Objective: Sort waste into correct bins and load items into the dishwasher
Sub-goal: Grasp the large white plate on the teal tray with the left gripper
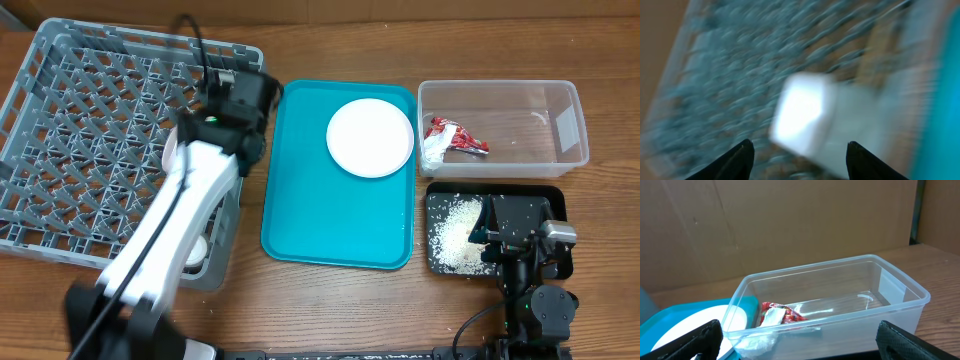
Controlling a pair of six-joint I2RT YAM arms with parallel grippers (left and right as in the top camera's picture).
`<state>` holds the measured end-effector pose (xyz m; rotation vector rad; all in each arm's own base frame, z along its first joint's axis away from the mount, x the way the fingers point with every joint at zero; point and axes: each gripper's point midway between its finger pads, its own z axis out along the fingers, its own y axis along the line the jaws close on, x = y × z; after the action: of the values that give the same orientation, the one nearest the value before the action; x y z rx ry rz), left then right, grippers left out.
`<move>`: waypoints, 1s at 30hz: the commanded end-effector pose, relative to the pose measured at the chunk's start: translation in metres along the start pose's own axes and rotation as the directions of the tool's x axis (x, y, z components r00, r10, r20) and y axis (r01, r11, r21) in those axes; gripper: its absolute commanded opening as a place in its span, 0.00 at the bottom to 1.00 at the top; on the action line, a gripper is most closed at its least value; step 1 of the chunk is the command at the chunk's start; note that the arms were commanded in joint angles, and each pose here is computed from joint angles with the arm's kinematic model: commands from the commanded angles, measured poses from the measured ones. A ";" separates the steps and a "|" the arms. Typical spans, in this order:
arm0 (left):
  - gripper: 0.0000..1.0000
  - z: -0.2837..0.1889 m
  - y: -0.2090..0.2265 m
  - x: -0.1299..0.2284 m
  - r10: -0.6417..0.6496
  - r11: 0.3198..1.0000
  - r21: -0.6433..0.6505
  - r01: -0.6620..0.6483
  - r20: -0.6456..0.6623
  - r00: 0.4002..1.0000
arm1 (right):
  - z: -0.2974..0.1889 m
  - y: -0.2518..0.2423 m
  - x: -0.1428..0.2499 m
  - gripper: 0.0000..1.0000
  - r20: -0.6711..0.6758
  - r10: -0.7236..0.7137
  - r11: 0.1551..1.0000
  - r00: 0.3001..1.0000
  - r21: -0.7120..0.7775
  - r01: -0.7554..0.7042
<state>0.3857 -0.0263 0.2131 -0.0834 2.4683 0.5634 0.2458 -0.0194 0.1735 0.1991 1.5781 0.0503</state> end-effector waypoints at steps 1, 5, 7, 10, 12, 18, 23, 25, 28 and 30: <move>0.63 -0.075 -0.081 -0.017 -0.066 0.800 0.599 0.048 0.007 0.998 | 0.000 -0.002 0.001 1.00 0.008 -0.003 1.000 1.000 0.007 0.003; 0.64 -0.108 -0.128 -0.015 -0.018 0.640 0.768 -0.008 0.025 1.000 | 0.000 -0.002 0.001 1.00 0.008 -0.003 1.000 1.000 0.007 0.003; 0.64 -0.109 -0.147 -0.010 0.021 0.628 0.777 -0.038 0.031 0.999 | 0.000 -0.002 0.001 1.00 0.008 -0.003 1.000 1.000 0.007 0.003; 0.63 -0.099 -0.192 0.006 0.119 0.607 0.787 -0.105 0.041 0.992 | 0.000 -0.002 0.001 1.00 0.008 -0.003 1.000 1.000 0.007 0.003; 0.57 -0.081 -0.210 0.012 0.139 0.634 0.767 -0.104 0.020 0.990 | 0.000 -0.002 0.001 1.00 0.008 -0.003 1.000 1.000 0.007 0.003; 0.56 -0.013 -0.245 0.028 0.074 0.716 0.696 0.054 -0.153 0.985 | 0.000 -0.002 0.001 1.00 0.008 -0.004 1.000 1.000 0.007 0.003; 0.61 0.041 -0.273 0.050 0.010 0.742 0.644 0.185 -0.287 0.958 | 0.000 -0.002 0.001 1.00 0.008 -0.003 1.000 1.000 0.007 0.003; 0.61 0.050 -0.277 0.061 0.030 0.753 0.632 0.185 -0.314 0.949 | 0.000 -0.002 0.001 1.00 0.008 -0.004 1.000 1.000 0.007 0.004; 0.60 0.060 -0.276 0.080 0.064 0.776 0.604 0.182 -0.362 0.930 | 0.000 -0.002 0.001 1.00 0.008 -0.003 1.000 1.000 0.007 0.003; 0.56 0.062 -0.272 0.093 0.075 0.794 0.577 0.192 -0.407 0.910 | 0.000 -0.002 0.001 1.00 0.008 -0.003 1.000 1.000 0.007 0.003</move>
<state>0.4029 -0.2491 0.0263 0.0539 2.8602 -0.3826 0.2458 -0.0194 0.1734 0.1998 1.5784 0.0508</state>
